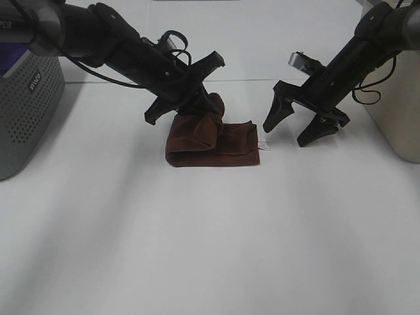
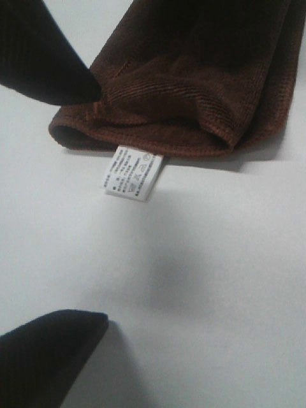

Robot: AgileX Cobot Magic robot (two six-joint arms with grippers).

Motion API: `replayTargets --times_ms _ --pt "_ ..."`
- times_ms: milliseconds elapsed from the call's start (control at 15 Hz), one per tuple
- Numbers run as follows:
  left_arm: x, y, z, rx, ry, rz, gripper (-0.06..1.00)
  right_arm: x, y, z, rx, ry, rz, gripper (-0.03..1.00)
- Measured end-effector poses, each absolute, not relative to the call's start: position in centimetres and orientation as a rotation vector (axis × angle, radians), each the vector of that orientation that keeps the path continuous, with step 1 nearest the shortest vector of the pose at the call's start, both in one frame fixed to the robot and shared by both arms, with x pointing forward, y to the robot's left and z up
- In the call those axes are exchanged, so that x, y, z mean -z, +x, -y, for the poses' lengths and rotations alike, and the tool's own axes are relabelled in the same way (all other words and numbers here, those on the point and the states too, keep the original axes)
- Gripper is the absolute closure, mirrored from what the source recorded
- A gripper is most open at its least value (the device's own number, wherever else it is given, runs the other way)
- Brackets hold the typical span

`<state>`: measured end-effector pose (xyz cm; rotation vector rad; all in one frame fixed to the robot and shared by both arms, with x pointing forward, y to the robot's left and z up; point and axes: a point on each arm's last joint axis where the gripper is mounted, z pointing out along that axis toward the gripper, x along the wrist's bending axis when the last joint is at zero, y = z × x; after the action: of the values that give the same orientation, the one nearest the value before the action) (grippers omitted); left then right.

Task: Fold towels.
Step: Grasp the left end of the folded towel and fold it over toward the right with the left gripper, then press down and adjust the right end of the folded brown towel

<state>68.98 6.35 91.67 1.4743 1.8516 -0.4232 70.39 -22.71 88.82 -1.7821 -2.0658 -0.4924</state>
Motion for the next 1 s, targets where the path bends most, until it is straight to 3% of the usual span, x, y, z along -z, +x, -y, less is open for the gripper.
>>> replayTargets --times_ms 67,133,267,533,1000 --pt "-90.7 69.0 -5.6 0.421 1.429 -1.871 0.58 -88.8 70.4 22.7 0.493 -1.782 2.065 0.14" --pt "-90.7 69.0 -5.2 0.44 1.392 -1.879 0.45 -88.8 70.4 22.7 0.493 -1.782 2.065 0.14" --pt "-90.8 69.1 -4.9 0.483 1.311 -1.891 0.29 -88.8 70.4 22.7 0.494 -1.782 2.064 0.14" --pt "-92.2 70.3 -5.7 0.43 1.357 -1.757 0.26 -89.0 70.3 22.6 0.499 -1.773 2.051 0.14" --pt "-93.0 73.9 -14.4 0.291 1.39 -1.712 0.26 -95.4 70.0 19.9 0.903 -1.535 1.878 0.14"
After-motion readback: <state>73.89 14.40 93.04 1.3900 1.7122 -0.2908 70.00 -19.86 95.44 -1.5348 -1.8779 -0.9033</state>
